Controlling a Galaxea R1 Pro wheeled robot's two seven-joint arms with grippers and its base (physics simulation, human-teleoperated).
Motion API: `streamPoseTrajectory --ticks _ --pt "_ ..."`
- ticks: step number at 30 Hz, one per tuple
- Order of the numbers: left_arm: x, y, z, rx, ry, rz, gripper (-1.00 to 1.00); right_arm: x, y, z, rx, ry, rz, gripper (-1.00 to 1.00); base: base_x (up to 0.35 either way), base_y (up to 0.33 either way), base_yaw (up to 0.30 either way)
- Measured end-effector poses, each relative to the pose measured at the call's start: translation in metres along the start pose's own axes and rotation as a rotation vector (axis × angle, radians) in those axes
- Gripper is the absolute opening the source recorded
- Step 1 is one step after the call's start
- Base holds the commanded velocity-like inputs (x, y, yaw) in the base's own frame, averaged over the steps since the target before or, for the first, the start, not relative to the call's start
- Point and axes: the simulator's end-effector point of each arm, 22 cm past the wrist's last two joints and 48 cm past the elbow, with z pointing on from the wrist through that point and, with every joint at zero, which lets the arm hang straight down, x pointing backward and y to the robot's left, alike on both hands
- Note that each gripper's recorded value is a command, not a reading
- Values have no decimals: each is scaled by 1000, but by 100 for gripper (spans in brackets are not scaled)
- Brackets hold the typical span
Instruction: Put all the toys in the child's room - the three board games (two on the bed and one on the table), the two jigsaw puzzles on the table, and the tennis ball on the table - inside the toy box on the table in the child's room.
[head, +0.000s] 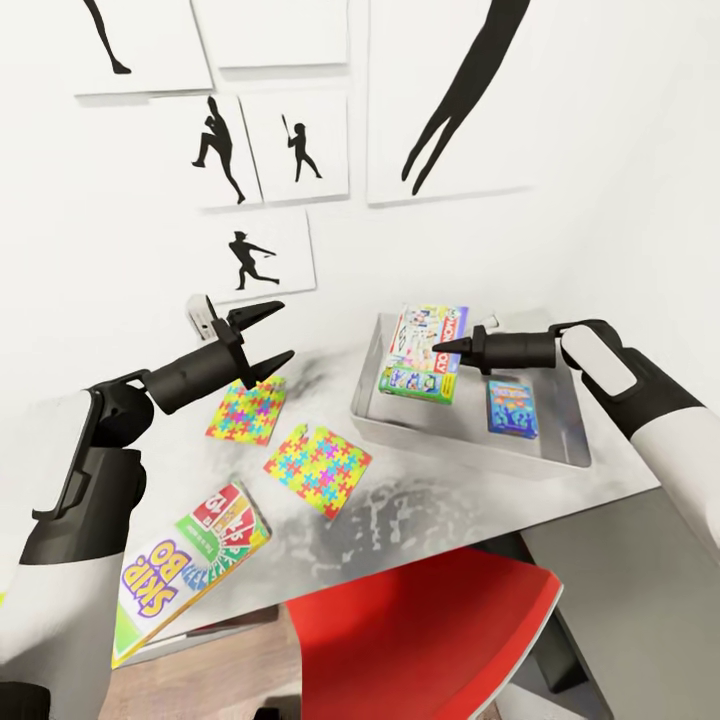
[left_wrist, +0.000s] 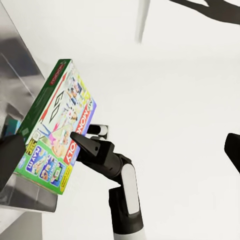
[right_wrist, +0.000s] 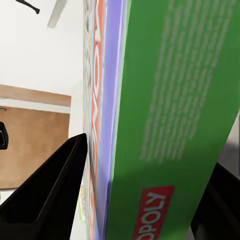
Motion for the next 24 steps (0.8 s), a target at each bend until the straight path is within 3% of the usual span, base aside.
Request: streamPoseTrajectory --ticks 14,24 --pt "0 -3 14 2 25 17 100 -4 -9 3 2 0 7 -100 0 0 0" --pt "4 4 24 -11 43 4 100 -4 -17 7 5 4 17 -100 0 0 0"
